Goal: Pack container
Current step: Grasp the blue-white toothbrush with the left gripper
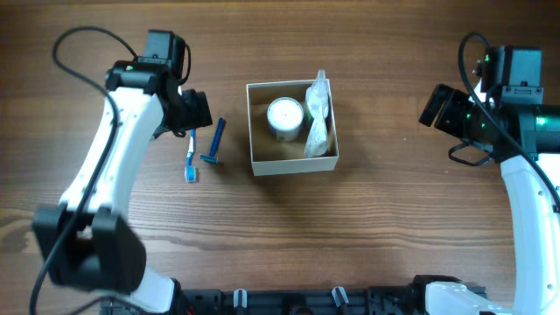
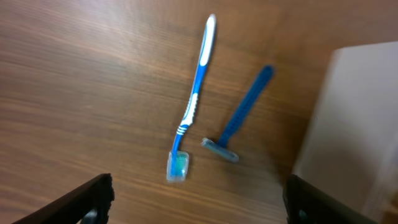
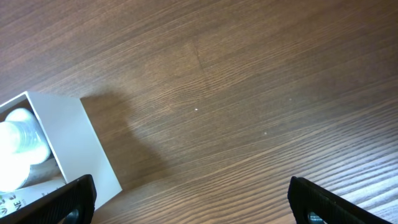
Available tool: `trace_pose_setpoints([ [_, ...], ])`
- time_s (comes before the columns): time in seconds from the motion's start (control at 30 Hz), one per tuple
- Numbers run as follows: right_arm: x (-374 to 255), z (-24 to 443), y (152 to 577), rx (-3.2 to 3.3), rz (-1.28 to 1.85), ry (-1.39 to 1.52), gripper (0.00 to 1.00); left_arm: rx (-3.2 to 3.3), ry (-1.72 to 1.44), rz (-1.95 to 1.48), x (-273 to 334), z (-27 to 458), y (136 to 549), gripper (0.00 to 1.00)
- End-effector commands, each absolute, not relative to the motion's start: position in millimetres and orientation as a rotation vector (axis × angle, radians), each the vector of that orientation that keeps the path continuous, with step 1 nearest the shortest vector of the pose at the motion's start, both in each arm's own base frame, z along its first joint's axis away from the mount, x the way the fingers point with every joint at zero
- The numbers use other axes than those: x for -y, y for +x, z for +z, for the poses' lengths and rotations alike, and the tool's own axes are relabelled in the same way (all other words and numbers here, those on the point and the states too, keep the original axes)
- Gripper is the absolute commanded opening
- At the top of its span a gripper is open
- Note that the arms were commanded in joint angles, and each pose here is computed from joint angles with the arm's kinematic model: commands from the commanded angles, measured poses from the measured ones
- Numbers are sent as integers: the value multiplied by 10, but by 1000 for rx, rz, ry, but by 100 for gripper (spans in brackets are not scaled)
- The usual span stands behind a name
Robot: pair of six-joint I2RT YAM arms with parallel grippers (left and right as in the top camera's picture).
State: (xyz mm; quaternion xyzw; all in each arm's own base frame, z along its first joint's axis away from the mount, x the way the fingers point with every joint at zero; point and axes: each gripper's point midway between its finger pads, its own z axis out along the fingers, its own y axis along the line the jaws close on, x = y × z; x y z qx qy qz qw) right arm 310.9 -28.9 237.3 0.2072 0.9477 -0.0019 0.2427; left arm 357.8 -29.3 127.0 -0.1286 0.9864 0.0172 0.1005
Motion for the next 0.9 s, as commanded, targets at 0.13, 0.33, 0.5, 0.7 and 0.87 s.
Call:
trace_pose_setpoints([
  [0.13,290,2346,3128,-2594,3,584,100,-3123,-344,69,238,372,3581,79],
  [0.33,290,2346,3128,-2594,3,583,100,-3168,-351,101,218,-56,3645,65],
  [0.5,289,2345,3128,-2595,3,583,100,-3145,-349,92,225,-84,3711,58],
  [0.7,290,2345,3128,-2595,2,583,100,-3146,-349,93,223,-84,3709,19],
  [0.87,289,2346,3128,-2594,3,583,100,-3161,-364,151,128,-40,3641,4],
])
